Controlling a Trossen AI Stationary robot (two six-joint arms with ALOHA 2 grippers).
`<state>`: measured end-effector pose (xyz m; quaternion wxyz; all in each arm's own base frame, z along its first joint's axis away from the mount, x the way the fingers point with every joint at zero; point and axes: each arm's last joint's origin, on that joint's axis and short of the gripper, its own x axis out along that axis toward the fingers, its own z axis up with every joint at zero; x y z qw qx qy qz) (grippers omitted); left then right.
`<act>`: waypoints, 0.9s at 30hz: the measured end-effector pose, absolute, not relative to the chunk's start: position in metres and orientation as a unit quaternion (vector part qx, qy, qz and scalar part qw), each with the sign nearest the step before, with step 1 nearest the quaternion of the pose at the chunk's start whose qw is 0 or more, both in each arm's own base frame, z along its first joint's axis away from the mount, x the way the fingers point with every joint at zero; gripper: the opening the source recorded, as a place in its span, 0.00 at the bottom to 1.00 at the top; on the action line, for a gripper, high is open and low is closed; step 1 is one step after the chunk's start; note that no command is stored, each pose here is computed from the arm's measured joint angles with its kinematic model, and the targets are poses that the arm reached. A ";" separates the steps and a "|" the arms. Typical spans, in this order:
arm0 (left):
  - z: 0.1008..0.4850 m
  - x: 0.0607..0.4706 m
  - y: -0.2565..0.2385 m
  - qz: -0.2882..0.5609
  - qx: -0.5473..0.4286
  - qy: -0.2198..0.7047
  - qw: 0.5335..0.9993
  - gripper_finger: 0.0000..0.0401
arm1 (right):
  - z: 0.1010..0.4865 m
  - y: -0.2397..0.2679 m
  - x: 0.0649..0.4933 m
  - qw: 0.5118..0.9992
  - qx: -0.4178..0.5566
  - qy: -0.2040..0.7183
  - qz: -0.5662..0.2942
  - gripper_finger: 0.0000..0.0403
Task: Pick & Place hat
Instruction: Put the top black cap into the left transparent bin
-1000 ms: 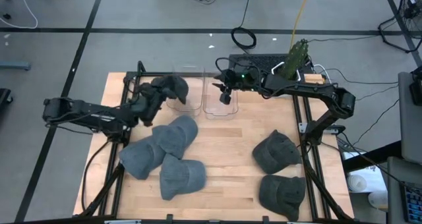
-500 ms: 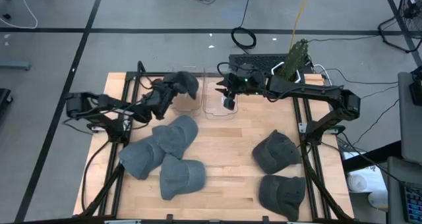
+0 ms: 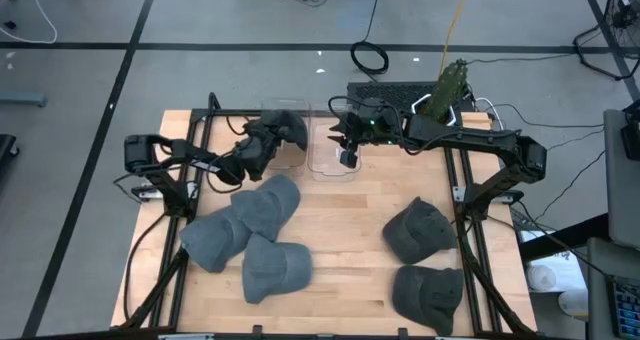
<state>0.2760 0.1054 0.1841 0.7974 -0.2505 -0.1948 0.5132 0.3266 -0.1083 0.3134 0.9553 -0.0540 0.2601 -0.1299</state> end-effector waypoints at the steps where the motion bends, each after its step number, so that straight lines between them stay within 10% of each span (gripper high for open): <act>1: 0.181 0.277 0.106 0.513 -0.257 -0.195 0.795 0.01 | 0.313 -0.108 0.327 0.955 -0.054 0.260 -0.130 0.23; 27: 0.173 0.279 0.101 0.558 -0.195 -0.157 0.791 0.01 | 0.308 -0.107 0.324 0.947 -0.051 0.291 -0.124 0.23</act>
